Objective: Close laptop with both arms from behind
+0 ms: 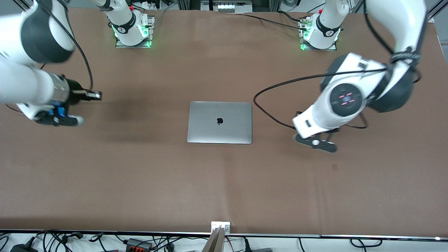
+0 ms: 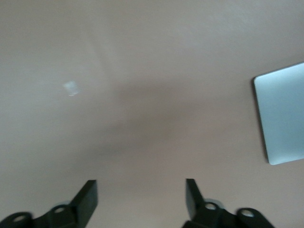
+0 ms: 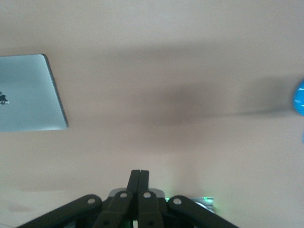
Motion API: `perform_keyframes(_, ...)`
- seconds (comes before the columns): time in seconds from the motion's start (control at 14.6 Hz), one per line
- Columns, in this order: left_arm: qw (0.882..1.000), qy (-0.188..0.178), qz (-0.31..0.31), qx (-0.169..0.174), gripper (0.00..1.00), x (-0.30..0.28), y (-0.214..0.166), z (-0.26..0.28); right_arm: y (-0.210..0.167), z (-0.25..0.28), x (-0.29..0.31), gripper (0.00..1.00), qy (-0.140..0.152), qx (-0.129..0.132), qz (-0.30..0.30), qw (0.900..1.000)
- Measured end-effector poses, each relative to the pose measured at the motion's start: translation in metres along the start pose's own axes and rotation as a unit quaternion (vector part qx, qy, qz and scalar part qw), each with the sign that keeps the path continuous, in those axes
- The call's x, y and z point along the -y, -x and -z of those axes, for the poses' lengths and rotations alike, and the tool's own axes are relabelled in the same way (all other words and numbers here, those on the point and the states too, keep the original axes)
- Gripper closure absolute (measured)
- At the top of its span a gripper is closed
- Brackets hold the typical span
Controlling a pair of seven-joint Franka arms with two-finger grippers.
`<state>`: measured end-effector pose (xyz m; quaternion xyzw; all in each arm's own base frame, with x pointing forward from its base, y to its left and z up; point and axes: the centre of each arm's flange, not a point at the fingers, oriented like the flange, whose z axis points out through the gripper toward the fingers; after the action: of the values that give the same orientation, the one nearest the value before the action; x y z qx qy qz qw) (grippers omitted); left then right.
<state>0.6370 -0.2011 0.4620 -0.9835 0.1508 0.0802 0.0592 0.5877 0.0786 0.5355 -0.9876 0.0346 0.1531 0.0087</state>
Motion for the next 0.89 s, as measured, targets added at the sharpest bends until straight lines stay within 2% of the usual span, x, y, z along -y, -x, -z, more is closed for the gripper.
perform_keyframes(0.07, 1.000, -0.005, -0.002, -0.001, 0.01, 0.009, 0.009, 0.015, 0.008, 0.012, -0.008, 0.99, 0.002, -0.009, 0.007, 1.000)
perform_keyframes(0.27, 1.000, -0.017, -0.005, 0.019, 0.00, 0.021, 0.041, 0.049, 0.016, 0.024, -0.032, 0.99, 0.009, -0.018, 0.033, 0.999)
perform_keyframes(0.41, 1.000, -0.001, 0.008, 0.017, 0.00, 0.031, 0.058, 0.070, 0.012, 0.021, -0.042, 0.97, 0.008, -0.014, 0.043, 0.999)
perform_keyframes(0.69, 0.995, 0.070, 0.075, -0.009, 0.00, 0.098, 0.092, 0.104, 0.007, 0.018, -0.047, 0.62, 0.009, -0.014, 0.050, 0.999)
perform_keyframes(0.82, 0.990, 0.085, 0.107, -0.018, 0.00, 0.130, 0.109, 0.114, 0.007, 0.028, -0.047, 0.46, 0.009, -0.028, 0.060, 0.998)
perform_keyframes(0.89, 0.989, 0.089, 0.119, -0.019, 0.00, 0.139, 0.117, 0.115, 0.007, 0.036, -0.046, 0.32, 0.010, -0.036, 0.064, 0.997)
